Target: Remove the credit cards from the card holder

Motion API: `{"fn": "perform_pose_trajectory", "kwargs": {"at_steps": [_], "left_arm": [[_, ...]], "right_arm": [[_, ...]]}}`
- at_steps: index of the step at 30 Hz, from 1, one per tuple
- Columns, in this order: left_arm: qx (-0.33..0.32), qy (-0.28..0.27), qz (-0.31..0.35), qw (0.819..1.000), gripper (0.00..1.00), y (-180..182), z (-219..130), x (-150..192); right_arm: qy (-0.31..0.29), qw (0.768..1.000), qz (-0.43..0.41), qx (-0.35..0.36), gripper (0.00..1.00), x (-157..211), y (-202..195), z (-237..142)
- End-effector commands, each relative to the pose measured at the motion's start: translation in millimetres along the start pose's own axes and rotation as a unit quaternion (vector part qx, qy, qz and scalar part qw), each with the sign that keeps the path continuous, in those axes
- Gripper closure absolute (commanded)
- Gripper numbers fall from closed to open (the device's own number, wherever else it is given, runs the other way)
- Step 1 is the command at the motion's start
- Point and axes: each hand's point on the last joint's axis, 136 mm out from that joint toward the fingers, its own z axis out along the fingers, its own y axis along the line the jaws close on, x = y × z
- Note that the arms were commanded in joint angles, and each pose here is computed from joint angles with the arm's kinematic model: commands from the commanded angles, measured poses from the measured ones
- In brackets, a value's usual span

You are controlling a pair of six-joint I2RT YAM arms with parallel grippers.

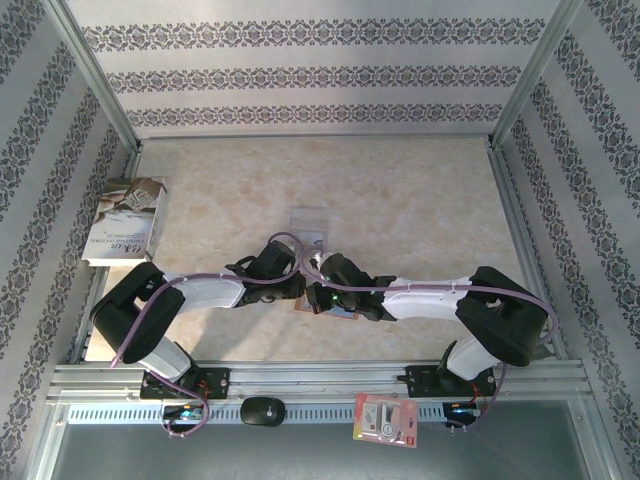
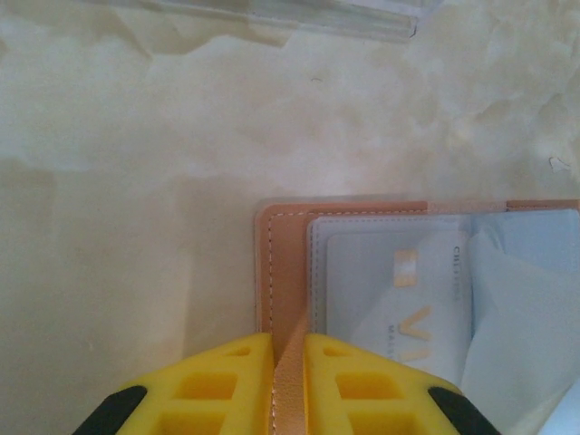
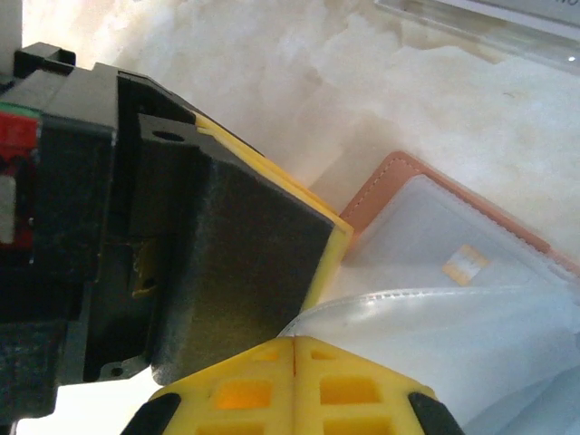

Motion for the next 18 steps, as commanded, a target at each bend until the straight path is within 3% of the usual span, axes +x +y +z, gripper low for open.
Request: {"fn": "perform_pose_trajectory", "kwargs": {"at_steps": [1,8,18], "left_arm": [[-0.026,0.055,0.011,0.998,0.83,12.6,5.0,29.7],[-0.021,0.056,0.001,0.998,0.85,15.5,5.6,35.4],[-0.017,0.054,0.003,0.998,0.87,14.0,5.5,35.0]], "right_arm": [[-0.037,0.999,0.022,0.011,1.0,-13.0,-4.3,-9.7],[-0.033,0.996,0.045,0.07,1.0,1.0,-30.8,-26.3],[-0.005,0.973,0.107,0.204,0.9,29.6,-84.7,-56.0]]}}
